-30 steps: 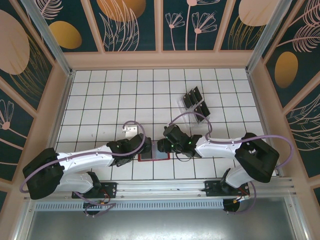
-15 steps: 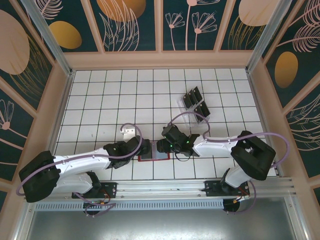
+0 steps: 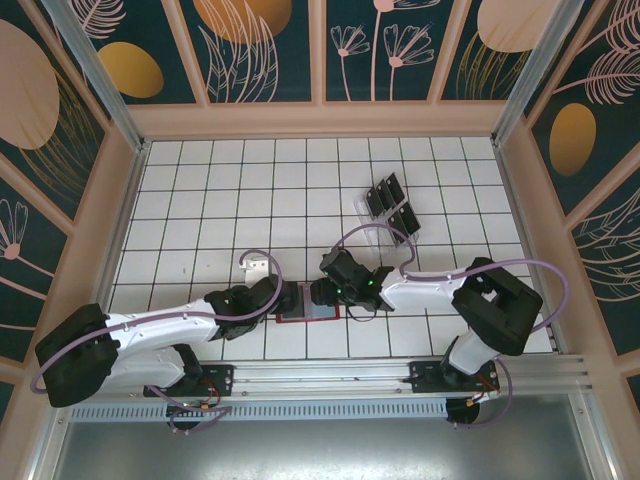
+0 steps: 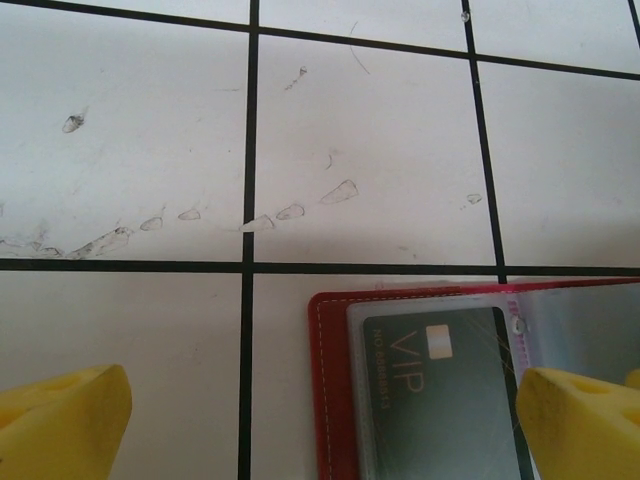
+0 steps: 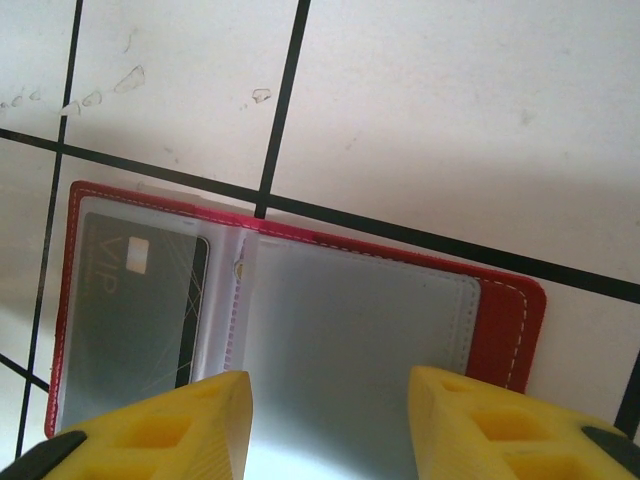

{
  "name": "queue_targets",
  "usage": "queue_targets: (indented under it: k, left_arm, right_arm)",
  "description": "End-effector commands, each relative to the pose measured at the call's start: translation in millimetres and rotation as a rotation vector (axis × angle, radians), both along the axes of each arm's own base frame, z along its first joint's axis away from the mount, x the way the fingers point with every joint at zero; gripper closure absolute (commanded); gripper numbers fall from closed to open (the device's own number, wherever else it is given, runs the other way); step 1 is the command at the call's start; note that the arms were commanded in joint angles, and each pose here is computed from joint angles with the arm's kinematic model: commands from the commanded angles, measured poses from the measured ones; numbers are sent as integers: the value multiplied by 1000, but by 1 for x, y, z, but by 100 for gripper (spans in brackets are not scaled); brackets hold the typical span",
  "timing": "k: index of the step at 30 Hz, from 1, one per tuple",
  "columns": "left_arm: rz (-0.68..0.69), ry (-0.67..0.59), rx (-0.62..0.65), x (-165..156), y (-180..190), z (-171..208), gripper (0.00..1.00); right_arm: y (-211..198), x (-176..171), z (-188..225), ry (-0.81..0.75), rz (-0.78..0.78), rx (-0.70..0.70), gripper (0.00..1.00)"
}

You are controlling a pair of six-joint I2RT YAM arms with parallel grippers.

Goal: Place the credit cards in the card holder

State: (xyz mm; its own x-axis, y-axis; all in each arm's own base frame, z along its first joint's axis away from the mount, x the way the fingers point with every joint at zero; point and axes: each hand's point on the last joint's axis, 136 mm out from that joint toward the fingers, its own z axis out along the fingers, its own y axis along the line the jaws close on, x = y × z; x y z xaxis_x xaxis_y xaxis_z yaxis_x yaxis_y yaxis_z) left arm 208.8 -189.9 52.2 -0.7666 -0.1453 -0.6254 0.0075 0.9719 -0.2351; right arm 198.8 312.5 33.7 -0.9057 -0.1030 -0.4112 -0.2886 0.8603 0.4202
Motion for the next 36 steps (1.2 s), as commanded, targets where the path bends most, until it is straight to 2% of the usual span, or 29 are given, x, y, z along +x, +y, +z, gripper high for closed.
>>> queue_targets:
  k: [1, 6, 10, 12, 14, 21, 31, 36]
  left_arm:
    - [-7, -15, -5, 0, 0, 2, 2]
    - [-16, -20, -4, 1, -2, 1, 2]
    - [-14, -23, 11, 5, -5, 2, 1]
    - [-9, -27, 9, 7, -7, 3, 1]
    - [-2, -29, 3, 10, -9, 4, 1]
    - [12, -6, -23, 19, -11, 0, 1]
    - [4, 9, -66, 24, -12, -2, 1]
    - [-12, 18, -96, 22, -14, -6, 1]
  right_arm:
    - [4, 4, 20, -20, -20, 52, 55]
    - [2, 3, 50, -62, -30, 104, 55]
    - [-15, 7, 69, -126, -90, 105, 54]
    - [-29, 8, 69, -149, -129, 78, 50]
    - [-46, 9, 63, -164, -166, 21, 46]
    - [-74, 7, 39, -170, -192, -124, 44]
    - [-63, 8, 20, -147, -148, -145, 44]
    - [-65, 7, 10, -136, -146, -170, 47]
